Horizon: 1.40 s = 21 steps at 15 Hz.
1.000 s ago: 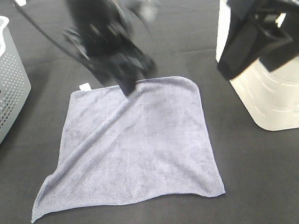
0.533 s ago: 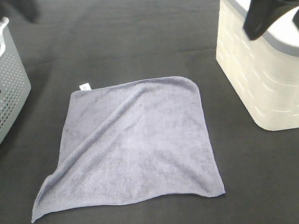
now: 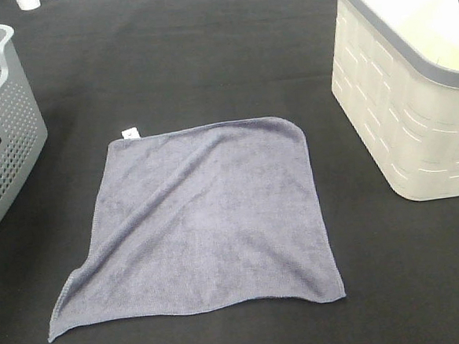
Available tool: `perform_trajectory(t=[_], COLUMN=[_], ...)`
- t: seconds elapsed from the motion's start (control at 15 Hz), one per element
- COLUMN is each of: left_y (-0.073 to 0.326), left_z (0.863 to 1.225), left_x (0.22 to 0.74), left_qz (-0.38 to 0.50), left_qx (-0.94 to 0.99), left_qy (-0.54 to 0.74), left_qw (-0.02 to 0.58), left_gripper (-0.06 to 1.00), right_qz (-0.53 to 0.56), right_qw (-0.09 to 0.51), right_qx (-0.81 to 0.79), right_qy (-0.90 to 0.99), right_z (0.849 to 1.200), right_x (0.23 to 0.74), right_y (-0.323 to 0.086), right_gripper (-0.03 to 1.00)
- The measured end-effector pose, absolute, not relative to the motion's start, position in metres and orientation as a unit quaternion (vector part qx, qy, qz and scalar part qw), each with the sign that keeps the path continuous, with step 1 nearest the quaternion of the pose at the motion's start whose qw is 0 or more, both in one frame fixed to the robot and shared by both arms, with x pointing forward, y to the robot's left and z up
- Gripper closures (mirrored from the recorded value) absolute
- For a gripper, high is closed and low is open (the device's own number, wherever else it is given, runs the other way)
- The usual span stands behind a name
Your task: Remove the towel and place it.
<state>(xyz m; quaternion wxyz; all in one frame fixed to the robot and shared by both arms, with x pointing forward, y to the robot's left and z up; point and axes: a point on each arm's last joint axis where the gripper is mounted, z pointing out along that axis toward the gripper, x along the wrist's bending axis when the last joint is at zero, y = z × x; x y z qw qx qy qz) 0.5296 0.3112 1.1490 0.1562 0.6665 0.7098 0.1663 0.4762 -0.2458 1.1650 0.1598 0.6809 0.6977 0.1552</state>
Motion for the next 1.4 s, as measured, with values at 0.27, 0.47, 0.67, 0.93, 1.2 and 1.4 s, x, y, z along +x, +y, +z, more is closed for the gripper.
perform_trajectory(t=[0.27, 0.47, 0.67, 0.93, 1.2, 1.4], left_y=[0.313, 0.314, 0.313, 0.311, 0.309, 0.301], left_z=[1.143, 1.143, 1.139, 1.13, 1.11, 1.084], left_x=[0.443, 0.404, 0.34, 0.288, 0.252, 0.22], left_qz=[0.185, 0.21, 0.256, 0.303, 0.337, 0.355], left_qx=[0.661, 0.649, 0.633, 0.613, 0.604, 0.604], left_qy=[0.711, 0.712, 0.703, 0.686, 0.666, 0.629], left_qw=[0.151, 0.163, 0.2, 0.248, 0.28, 0.337], left_gripper=[0.39, 0.39, 0.39, 0.39, 0.39, 0.39], right_qz=[0.174, 0.185, 0.21, 0.26, 0.319, 0.335], right_qw=[0.119, 0.124, 0.141, 0.174, 0.215, 0.237], right_qx=[0.655, 0.652, 0.647, 0.628, 0.599, 0.571], right_qy=[0.726, 0.725, 0.719, 0.713, 0.703, 0.711], right_z=[1.154, 1.149, 1.13, 1.118, 1.118, 1.105], right_x=[0.437, 0.405, 0.343, 0.292, 0.256, 0.238], right_y=[-0.247, -0.255, -0.271, -0.284, -0.293, -0.297], right_gripper=[0.28, 0.28, 0.28, 0.28, 0.28, 0.28])
